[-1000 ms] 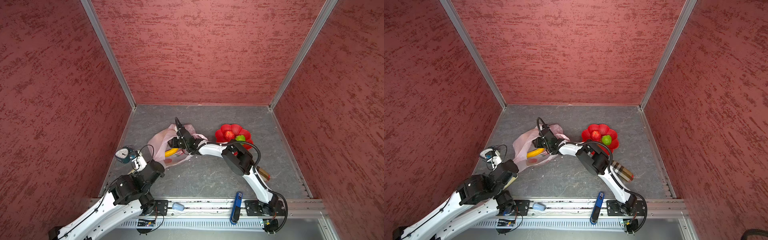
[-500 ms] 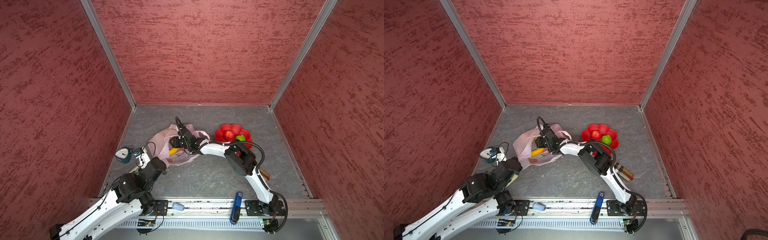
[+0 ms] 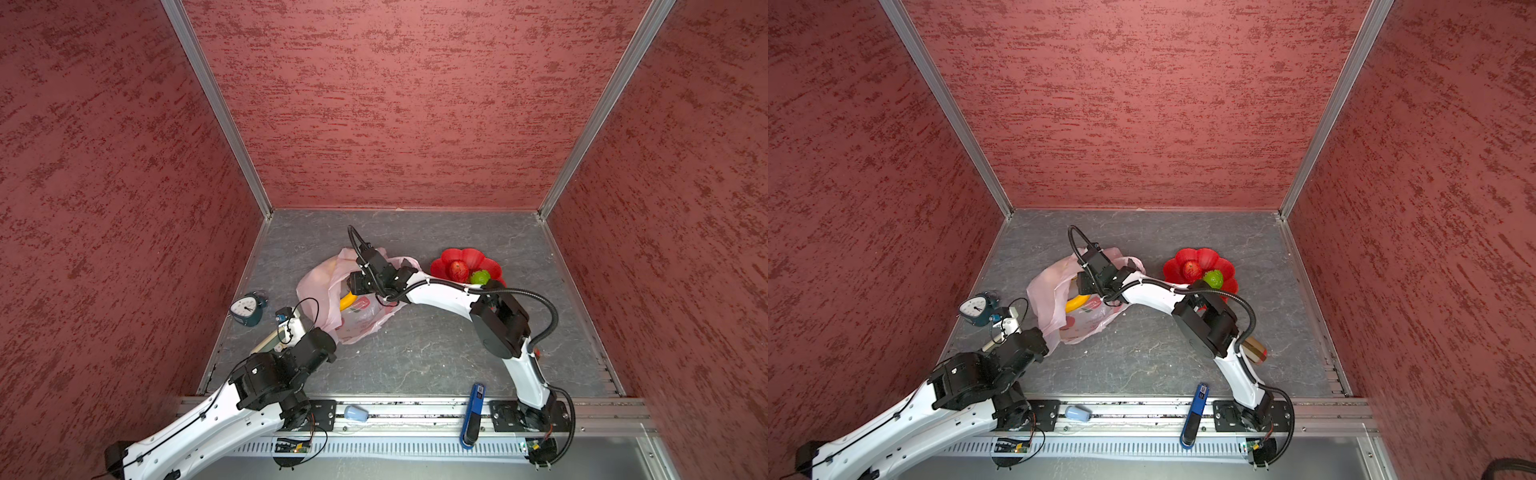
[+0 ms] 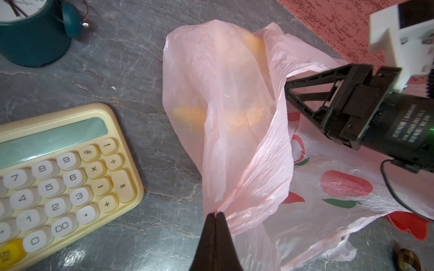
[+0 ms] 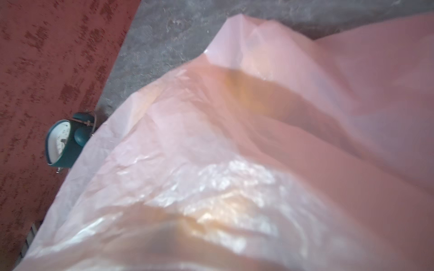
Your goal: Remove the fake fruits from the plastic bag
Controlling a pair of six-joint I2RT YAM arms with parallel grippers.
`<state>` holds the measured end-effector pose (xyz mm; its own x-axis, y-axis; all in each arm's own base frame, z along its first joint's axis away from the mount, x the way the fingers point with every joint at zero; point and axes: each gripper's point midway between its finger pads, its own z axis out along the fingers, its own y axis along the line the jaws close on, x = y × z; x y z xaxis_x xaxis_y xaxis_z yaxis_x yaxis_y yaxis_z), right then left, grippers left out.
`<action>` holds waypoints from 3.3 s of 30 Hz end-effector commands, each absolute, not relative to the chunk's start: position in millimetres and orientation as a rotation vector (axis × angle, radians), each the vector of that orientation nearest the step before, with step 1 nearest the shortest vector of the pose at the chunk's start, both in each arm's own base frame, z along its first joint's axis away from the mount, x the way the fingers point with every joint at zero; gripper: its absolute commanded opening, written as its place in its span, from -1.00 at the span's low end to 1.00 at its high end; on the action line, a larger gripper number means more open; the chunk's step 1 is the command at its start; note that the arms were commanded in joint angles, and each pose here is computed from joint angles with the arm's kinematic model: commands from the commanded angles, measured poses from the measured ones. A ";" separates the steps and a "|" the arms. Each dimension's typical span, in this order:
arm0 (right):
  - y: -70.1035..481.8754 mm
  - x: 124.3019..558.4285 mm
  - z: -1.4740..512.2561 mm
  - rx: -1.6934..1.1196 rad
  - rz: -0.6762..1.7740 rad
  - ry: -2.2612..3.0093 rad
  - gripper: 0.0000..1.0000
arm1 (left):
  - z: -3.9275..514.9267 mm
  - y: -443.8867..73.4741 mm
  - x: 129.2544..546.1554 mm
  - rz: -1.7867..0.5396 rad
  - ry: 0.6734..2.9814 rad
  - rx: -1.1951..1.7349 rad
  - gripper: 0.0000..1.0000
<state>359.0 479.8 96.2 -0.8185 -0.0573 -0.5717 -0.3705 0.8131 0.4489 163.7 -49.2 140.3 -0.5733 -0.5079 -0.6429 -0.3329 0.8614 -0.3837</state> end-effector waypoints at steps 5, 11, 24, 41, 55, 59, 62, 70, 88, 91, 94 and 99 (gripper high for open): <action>495.2 350.0 62.5 -0.298 0.659 2.560 0.06 | 138.5 -37.6 162.0 -0.285 2.179 -0.662 -0.96; 492.7 355.6 48.8 -0.268 0.580 2.598 0.12 | 135.0 -48.7 166.3 -0.354 2.166 -0.631 -0.96; 489.9 363.4 23.7 -0.239 0.467 2.643 0.13 | 137.8 -43.8 162.8 -0.390 2.141 -0.612 -0.96; 481.9 378.5 55.1 -0.167 0.490 2.580 -0.56 | 140.5 -44.4 165.9 -0.390 2.119 -0.600 -0.95; 447.3 390.8 135.2 -0.084 0.515 2.456 -0.62 | 168.8 -75.8 187.0 -0.460 2.063 -0.524 -0.95; 432.0 395.0 142.1 -0.105 0.426 2.440 -0.62 | 172.6 -82.4 189.5 -0.490 2.052 -0.517 -0.95; 417.4 400.0 140.2 -0.137 0.307 2.425 -0.62 | 178.0 -84.4 189.6 -0.521 2.034 -0.517 -0.95; 392.1 415.2 133.2 -0.170 0.139 2.406 -0.61 | 188.9 -75.9 183.1 -0.540 2.022 -0.523 -0.95; 380.6 414.8 192.0 -0.247 0.222 2.378 -0.62 | 173.1 -88.4 183.7 -0.525 2.095 -0.502 -0.95; 380.1 407.8 201.6 -0.245 0.267 2.379 -0.61 | 169.4 -97.4 187.3 -0.536 2.098 -0.494 -0.95; 381.3 400.4 210.9 -0.252 0.322 2.376 -0.62 | 169.2 -102.0 189.8 -0.533 2.093 -0.487 -0.94; 386.4 379.8 227.9 -0.306 0.412 2.377 -0.62 | 176.9 -100.6 196.7 -0.509 2.045 -0.506 -0.94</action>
<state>397.5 381.6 217.4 -0.7199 -0.0906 -0.6882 -0.2781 0.9460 0.1664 190.3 -99.7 166.3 -0.5233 -0.5151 -0.6789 -0.1551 0.8409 -0.5185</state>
